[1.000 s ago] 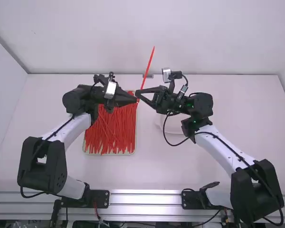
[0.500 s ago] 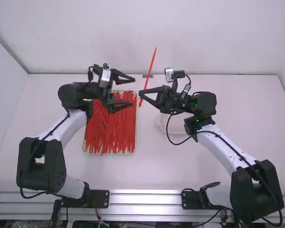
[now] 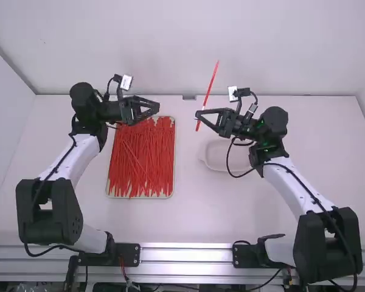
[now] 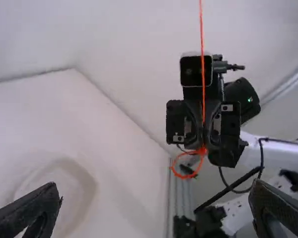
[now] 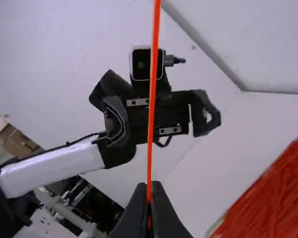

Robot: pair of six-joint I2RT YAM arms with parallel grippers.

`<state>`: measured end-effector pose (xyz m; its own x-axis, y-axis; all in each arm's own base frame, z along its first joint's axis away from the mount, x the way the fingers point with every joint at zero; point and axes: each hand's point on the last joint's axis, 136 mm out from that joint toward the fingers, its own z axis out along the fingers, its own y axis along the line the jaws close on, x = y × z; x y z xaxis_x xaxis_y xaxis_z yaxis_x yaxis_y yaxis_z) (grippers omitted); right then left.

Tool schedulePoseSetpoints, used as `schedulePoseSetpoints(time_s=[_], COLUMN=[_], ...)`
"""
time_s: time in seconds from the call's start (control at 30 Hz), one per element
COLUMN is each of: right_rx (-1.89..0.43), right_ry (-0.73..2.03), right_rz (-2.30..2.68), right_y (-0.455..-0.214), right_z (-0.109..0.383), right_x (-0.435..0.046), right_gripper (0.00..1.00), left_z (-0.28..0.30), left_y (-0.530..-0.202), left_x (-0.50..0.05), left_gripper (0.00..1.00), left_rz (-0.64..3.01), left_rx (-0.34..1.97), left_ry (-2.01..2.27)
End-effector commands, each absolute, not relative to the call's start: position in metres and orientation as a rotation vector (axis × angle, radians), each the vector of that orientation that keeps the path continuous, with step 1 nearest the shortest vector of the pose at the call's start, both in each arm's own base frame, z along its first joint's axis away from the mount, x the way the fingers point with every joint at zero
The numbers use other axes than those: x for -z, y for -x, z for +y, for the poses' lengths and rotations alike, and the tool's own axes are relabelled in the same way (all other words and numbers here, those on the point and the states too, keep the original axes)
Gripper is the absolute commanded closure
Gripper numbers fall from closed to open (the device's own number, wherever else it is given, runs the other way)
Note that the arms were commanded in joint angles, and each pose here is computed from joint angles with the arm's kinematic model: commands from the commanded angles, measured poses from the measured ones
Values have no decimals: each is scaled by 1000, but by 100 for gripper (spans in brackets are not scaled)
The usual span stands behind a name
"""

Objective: Fasten the cable tie

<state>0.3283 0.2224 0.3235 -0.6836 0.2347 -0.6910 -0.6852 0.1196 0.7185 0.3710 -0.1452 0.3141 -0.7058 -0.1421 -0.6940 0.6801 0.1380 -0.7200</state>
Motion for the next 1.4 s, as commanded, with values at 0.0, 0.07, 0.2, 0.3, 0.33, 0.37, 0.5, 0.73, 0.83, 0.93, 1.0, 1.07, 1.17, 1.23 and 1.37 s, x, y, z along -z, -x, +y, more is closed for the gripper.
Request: schedulePoseSetpoints(time_s=[0.0,0.07,0.2,0.3,0.33,0.37,0.5,0.73,0.83,0.93,1.0,1.07,1.17,1.23,1.37], right_rx=[-1574,-1550,-1508,-1472,-1469,-1462,-1432,-1302,-1264,-1219,-1195,-1182,-1172,-1161,-1133], right_ry=[532,515,491,484,482,479,476,384,374,354,347,353,359,345,353], right_rz=[1634,1662,1703,1733,1739,1749,1781,1891,1924,1962,1980,1989,1990,2001,2013], right_y=[-327,-333,-340,-344,-345,-345,-347,-361,-362,-365,-365,-365,-365,-366,-367], right_z=[216,208,198,191,191,189,183,171,169,165,163,163,161,160,159], right_x=[-335,-327,-314,-303,-302,-299,-288,-257,-247,-237,-232,-229,-228,-225,-221], right_gripper=[100,100,100,100,100,100,100,100,100,100,100,100,100,100,100], left_z=[-144,-141,-140,-141,-141,-139,-138,-130,-130,-130,-129,-126,-126,-127,-125], left_y=[-377,-382,-381,-375,-375,-375,-378,-378,-375,-372,-372,-373,-373,-372,-372], left_x=[-307,-292,-272,-261,-260,-258,-243,-221,-216,-213,-208,-203,-200,-199,-195], left_gripper=[1,1,1,1,1,1,1,1,1,1,1,1,1,1,1], left_rz=[1783,1848,1914,1946,1950,1957,2036,2132,2141,2159,2189,2213,2229,2234,2251], left_rx=[1604,1605,1584,1587,1588,1584,1555,1472,1454,1456,1440,1412,1403,1407,1390], left_ry=[-510,-419,-370,-373,-372,-363,-269,-191,-219,-211,-181,-155,-144,-143,-125])
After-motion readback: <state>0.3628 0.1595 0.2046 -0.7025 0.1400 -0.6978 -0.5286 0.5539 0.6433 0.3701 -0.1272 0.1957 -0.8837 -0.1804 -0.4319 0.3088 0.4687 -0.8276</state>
